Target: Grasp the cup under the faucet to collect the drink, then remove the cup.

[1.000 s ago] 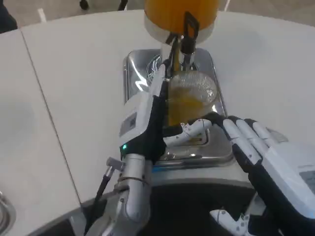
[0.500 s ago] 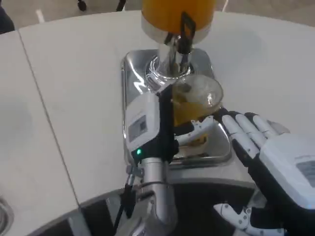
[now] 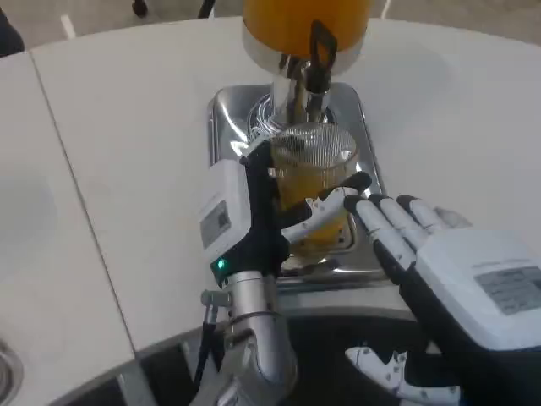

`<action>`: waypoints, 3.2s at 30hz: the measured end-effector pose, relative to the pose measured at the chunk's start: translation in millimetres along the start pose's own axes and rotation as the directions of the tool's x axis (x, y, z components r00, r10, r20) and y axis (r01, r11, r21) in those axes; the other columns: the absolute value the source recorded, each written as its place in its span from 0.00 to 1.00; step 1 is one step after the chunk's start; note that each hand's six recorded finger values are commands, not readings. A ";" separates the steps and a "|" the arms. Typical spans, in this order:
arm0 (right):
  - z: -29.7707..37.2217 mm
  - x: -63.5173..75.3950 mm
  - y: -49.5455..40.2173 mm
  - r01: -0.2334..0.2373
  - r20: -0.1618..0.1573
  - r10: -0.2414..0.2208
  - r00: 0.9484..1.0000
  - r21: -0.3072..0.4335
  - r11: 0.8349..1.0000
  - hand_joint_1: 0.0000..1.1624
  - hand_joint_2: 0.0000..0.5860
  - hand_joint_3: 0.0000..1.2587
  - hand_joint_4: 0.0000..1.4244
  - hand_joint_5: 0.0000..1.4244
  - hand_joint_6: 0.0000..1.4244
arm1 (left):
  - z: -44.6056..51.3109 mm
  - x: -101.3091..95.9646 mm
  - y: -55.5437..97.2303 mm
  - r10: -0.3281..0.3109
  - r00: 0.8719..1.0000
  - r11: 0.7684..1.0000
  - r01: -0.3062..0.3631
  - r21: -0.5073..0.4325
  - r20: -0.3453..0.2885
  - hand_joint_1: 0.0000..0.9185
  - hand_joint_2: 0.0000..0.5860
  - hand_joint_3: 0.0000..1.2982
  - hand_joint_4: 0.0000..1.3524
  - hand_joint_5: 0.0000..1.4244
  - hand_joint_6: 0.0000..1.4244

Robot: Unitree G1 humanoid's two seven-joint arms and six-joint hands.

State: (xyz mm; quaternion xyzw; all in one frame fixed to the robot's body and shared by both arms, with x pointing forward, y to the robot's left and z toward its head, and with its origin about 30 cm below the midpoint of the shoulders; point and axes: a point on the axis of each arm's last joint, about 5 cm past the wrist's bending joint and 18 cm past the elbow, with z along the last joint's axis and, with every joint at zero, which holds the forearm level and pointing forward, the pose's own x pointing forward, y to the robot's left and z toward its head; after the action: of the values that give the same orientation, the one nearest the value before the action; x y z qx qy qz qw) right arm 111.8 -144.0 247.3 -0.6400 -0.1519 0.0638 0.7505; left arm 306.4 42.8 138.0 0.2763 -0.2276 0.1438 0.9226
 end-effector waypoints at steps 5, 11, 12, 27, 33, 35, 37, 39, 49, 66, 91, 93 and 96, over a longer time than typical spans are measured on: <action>-1.5 1.5 -1.2 -0.006 -0.026 0.008 1.000 0.049 0.999 0.38 0.72 0.00 0.00 0.00 0.04 | -0.5 0.8 1.5 0.000 1.000 1.000 -0.001 -0.030 -0.013 0.71 0.04 0.89 0.82 1.00 1.00; -3.3 4.0 -3.6 -0.004 -0.052 0.010 0.999 0.117 0.993 0.38 0.72 0.00 0.00 0.00 0.04 | -7.2 -0.7 10.3 0.011 1.000 0.999 -0.012 -0.044 -0.023 0.70 0.03 0.89 0.81 1.00 1.00; -3.4 4.4 -4.0 -0.003 -0.052 0.009 0.999 0.125 0.992 0.38 0.72 0.00 0.00 0.00 0.04 | -7.9 -0.4 11.7 0.013 1.000 0.999 -0.014 -0.046 -0.025 0.70 0.03 0.89 0.81 1.00 1.00; -13.7 6.7 -14.3 0.023 -0.024 -0.020 1.000 0.124 0.992 0.38 0.74 0.00 0.00 0.00 0.05 | -32.6 7.8 53.3 0.078 0.996 0.997 -0.079 -0.017 -0.044 0.71 0.01 0.90 0.81 1.00 1.00; -17.0 5.0 -14.1 0.001 -0.024 0.001 1.000 0.103 0.995 0.39 0.75 0.00 0.00 0.00 0.05 | -37.7 7.5 72.6 0.092 0.995 0.995 -0.093 -0.041 -0.047 0.71 0.01 0.89 0.81 1.00 1.00; -17.9 2.8 -11.6 -0.019 -0.025 0.022 0.999 0.096 0.995 0.39 0.75 0.00 0.00 0.00 0.04 | -38.2 6.3 77.8 0.098 0.994 0.993 -0.101 -0.061 -0.054 0.70 0.01 0.89 0.81 1.00 1.00; -18.2 0.1 -9.1 -0.021 -0.016 0.022 1.000 0.073 0.997 0.39 0.76 0.00 0.00 0.00 0.03 | -38.9 4.0 82.5 0.099 0.993 0.991 -0.104 -0.081 -0.062 0.70 0.01 0.89 0.80 1.00 1.00; -19.3 -3.8 -6.3 -0.012 -0.006 0.012 1.000 0.047 0.999 0.40 0.76 0.00 0.00 0.00 0.03 | -38.4 2.2 85.8 0.094 0.994 0.991 -0.098 -0.090 -0.057 0.70 0.01 0.89 0.80 1.00 1.00; -33.2 -25.4 13.1 0.031 0.029 -0.029 0.999 -0.069 0.997 0.37 0.80 0.00 0.00 0.00 0.00 | -33.1 -13.5 109.4 0.022 1.000 0.992 -0.021 -0.120 0.011 0.70 0.00 0.89 0.80 1.00 1.00; -48.3 -20.9 27.3 0.052 0.019 -0.051 0.999 -0.069 0.996 0.33 0.81 0.00 0.00 0.00 0.00 | -25.2 -68.9 137.5 -0.112 0.993 0.981 0.117 -0.152 0.041 0.70 0.00 0.88 0.80 1.00 1.00; -40.0 -20.9 26.3 0.056 0.036 -0.054 0.998 -0.059 0.997 0.31 0.80 0.00 0.00 0.00 0.00 | 0.3 -115.6 156.4 -0.228 0.967 0.947 0.247 -0.205 0.111 0.70 0.00 0.88 0.80 1.00 1.00; -39.1 -20.7 26.1 0.058 0.042 -0.056 0.998 -0.058 0.997 0.31 0.80 0.00 0.00 0.00 0.00 | 0.3 -115.6 156.5 -0.236 0.965 0.945 0.255 -0.205 0.112 0.70 0.00 0.88 0.80 1.00 1.00; -37.1 -20.4 25.6 0.063 0.054 -0.060 0.997 -0.054 0.997 0.31 0.80 0.00 0.00 0.00 0.00 | 0.1 -115.3 156.8 -0.241 0.964 0.944 0.260 -0.203 0.113 0.70 0.00 0.88 0.80 1.00 1.00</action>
State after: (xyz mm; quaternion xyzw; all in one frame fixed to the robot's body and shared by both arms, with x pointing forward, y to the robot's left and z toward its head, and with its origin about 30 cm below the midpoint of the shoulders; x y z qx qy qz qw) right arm 106.5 -180.4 214.3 -0.6539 -0.1930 0.0530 0.7297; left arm 146.4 153.0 150.2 0.2071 -0.2449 -0.0123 0.9471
